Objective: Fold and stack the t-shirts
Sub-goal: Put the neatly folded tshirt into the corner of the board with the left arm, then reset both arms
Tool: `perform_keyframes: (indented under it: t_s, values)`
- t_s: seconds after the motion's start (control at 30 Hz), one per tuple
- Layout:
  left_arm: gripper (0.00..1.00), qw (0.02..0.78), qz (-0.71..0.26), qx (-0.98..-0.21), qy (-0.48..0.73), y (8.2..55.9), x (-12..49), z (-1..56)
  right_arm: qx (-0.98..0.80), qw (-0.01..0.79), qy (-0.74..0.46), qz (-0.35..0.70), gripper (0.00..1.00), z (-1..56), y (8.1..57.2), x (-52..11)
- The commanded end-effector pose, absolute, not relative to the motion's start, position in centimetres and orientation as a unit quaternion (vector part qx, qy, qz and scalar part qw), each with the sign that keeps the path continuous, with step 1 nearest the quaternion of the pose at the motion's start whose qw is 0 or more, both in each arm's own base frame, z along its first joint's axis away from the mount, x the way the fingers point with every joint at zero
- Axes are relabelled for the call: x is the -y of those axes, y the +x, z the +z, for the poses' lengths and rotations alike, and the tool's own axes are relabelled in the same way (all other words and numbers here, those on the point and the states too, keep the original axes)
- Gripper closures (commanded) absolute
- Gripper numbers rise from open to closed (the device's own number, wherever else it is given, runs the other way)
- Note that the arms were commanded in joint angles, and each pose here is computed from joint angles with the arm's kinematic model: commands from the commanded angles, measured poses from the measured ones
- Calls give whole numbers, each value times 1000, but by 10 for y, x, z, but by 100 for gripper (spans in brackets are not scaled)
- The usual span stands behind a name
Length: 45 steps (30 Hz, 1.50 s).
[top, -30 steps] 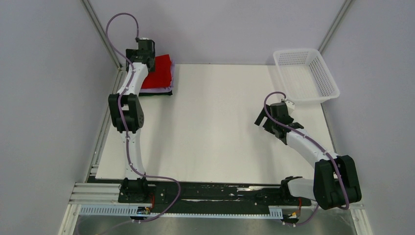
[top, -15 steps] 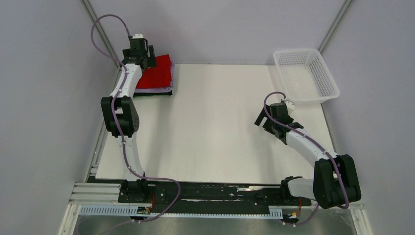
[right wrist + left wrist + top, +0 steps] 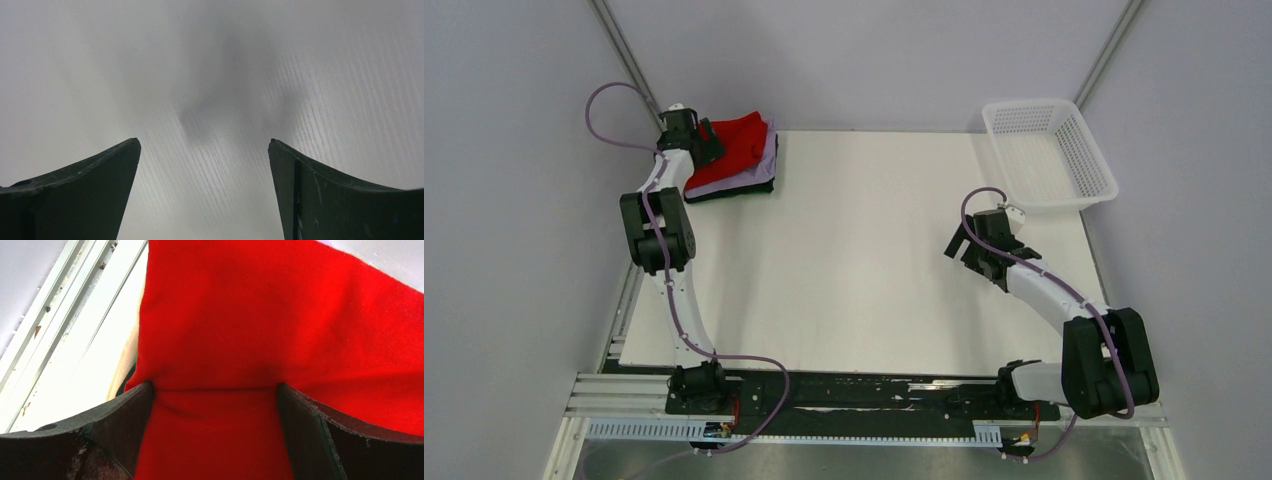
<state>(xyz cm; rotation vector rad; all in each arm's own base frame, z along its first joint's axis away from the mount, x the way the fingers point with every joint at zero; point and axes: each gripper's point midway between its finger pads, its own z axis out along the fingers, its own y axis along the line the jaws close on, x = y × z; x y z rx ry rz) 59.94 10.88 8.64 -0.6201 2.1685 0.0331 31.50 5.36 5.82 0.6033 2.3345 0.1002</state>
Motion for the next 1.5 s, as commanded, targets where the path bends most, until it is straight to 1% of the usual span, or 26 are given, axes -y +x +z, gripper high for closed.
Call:
perform_keyframes:
  t_s: [0.0, 0.17, 0.23, 0.33, 0.43, 0.57, 0.63, 0.67, 0.7, 0.73, 0.77, 0.8, 0.83, 0.87, 0.9, 0.93, 0.97, 1.0, 1.03, 1.1, 1.13, 1.17, 1.2, 1.23, 1.3, 1.47]
  values:
    - [0, 414, -18, -875, -251, 591, -98, 74, -892, 384, 235, 39, 0, 78, 331, -51]
    - [0, 451, -23, -862, -231, 591, -95, 121, -891, 385, 235, 43, 0, 79, 331, -52]
    - [0, 479, -26, -849, -223, 588, -93, 157, -891, 386, 234, 46, 0, 81, 331, -53]
    - [0, 506, -27, -836, -211, 581, -85, 192, -889, 390, 233, 54, 0, 85, 330, -55]
    - [0, 535, -3, -821, -199, 568, -77, 233, -886, 395, 235, 60, 0, 89, 329, -56]
    - [0, 562, 24, -809, -171, 548, -51, 283, -876, 414, 239, 72, 0, 103, 326, -56]
    - [0, 571, 21, -804, -165, 534, -36, 304, -868, 426, 242, 81, 0, 113, 324, -55]
    - [0, 564, 8, -811, -154, 526, -15, 305, -863, 434, 242, 88, 0, 119, 323, -56]
    - [0, 571, -6, -806, -157, 516, -7, 319, -860, 439, 243, 94, 0, 123, 321, -57]
    - [0, 559, -17, -816, -147, 506, 10, 310, -856, 445, 244, 101, 0, 128, 319, -57]
    - [0, 571, -34, -807, -148, 492, 19, 326, -853, 449, 244, 106, 0, 131, 316, -58]
    - [0, 560, -45, -816, -134, 483, 38, 310, -849, 455, 244, 110, 0, 135, 314, -58]
    - [0, 574, -62, -807, -126, 467, 49, 324, -846, 460, 244, 113, 0, 137, 312, -57]
    - [0, 558, -72, -819, -113, 455, 67, 300, -843, 465, 244, 115, 0, 140, 310, -56]
    - [0, 568, -95, -810, -111, 438, 83, 311, -841, 468, 245, 117, 0, 142, 307, -56]
    - [0, 547, -99, -824, -106, 424, 90, 284, -838, 471, 246, 121, 0, 144, 305, -56]
    - [0, 549, -124, -821, -96, 407, 106, 288, -836, 473, 247, 123, 0, 145, 302, -55]
    - [0, 538, -126, -828, -92, 389, 110, 270, -835, 475, 248, 125, 0, 146, 299, -55]
    - [0, 530, -138, -833, -77, 375, 126, 261, -833, 477, 249, 127, 0, 147, 297, -54]
    - [0, 509, -131, -849, -53, 341, 138, 217, -828, 482, 257, 128, 0, 147, 292, -51]
    - [0, 518, -129, -844, -56, 331, 136, 217, -826, 483, 262, 126, 0, 145, 289, -49]
    - [0, 502, -125, -855, -43, 317, 140, 194, -825, 483, 266, 124, 0, 144, 288, -48]
    - [0, 506, -129, -851, -46, 309, 139, 194, -823, 484, 270, 124, 0, 143, 286, -47]
    - [0, 495, -125, -859, -44, 300, 137, 178, -820, 486, 275, 124, 0, 143, 285, -46]
    - [0, 496, -118, -859, -45, 291, 129, 170, -817, 487, 281, 126, 0, 143, 284, -45]
    - [0, 510, -97, -853, -53, 281, 112, 176, -817, 487, 284, 123, 0, 139, 280, -43]
